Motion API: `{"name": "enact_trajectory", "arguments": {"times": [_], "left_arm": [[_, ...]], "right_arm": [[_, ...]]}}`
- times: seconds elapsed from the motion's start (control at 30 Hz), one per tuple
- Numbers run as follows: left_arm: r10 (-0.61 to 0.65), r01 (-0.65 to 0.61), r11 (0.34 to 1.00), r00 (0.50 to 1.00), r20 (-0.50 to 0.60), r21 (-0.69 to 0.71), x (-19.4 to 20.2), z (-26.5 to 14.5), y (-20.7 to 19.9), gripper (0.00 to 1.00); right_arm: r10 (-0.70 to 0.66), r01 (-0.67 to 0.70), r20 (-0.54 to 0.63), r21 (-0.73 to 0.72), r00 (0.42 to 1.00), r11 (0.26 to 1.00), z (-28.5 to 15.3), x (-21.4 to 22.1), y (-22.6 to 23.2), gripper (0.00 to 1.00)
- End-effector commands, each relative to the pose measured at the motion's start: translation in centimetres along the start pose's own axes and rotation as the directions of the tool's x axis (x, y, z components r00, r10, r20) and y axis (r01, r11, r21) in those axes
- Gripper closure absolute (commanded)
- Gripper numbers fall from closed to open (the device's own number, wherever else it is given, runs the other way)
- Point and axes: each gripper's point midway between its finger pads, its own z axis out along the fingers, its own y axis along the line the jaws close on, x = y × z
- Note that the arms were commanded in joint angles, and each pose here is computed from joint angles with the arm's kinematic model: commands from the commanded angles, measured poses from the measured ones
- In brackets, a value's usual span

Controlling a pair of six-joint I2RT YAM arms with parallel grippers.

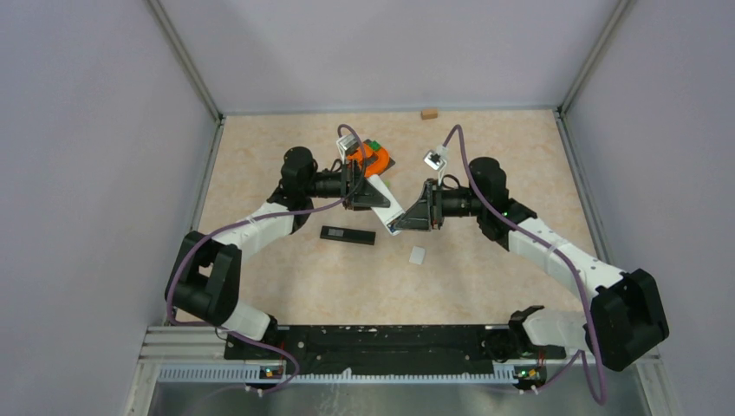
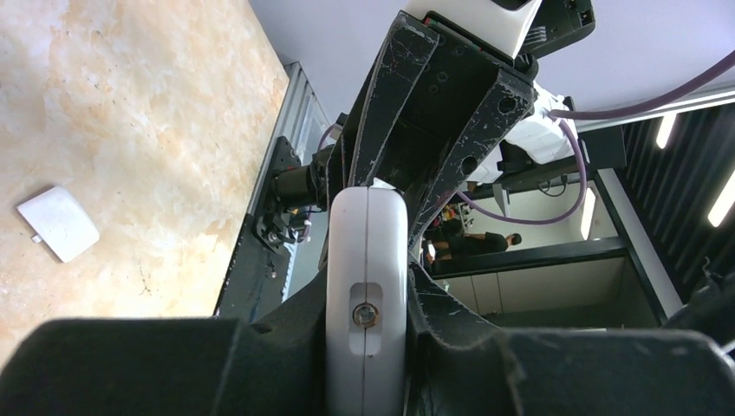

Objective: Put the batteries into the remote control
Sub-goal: Load the battery into the remote control.

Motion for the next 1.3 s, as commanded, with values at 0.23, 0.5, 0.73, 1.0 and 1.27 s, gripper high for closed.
{"name": "enact_trajectory", "arguments": {"times": [0.23,0.5,0.73,1.0,1.27], "left_arm": [[0.002,-0.002,1.0,0.999,0.042,0.003,-0.9,-0.3,-0.9,1.0],[0.207,-0.201,0.978,0.97,0.125,-0.06,-1.6,-1.3,-2.4,1.0],[0.273,-0.264,0.961,0.949,0.155,-0.079,-1.9,-1.7,-3.3,1.0],[0.305,-0.297,0.952,0.936,0.175,-0.07,-1.8,-1.9,-4.3,1.0],[0.288,-0.28,0.957,0.941,0.179,-0.069,-1.8,-1.9,-4.2,1.0]], "right_arm": [[-0.029,0.024,0.024,0.175,0.999,0.984,-0.3,-1.8,-2.3,0.65],[-0.127,0.108,0.234,0.092,0.964,0.99,-2.2,-5.6,2.9,0.12],[-0.09,0.033,0.32,0.179,0.943,0.983,-3.0,-6.6,1.6,0.11],[-0.016,-0.017,0.29,0.11,0.957,0.994,-1.6,-5.5,0.8,0.36],[-0.029,0.005,0.208,0.112,0.978,0.994,-0.8,-4.3,-0.3,0.68]]}}
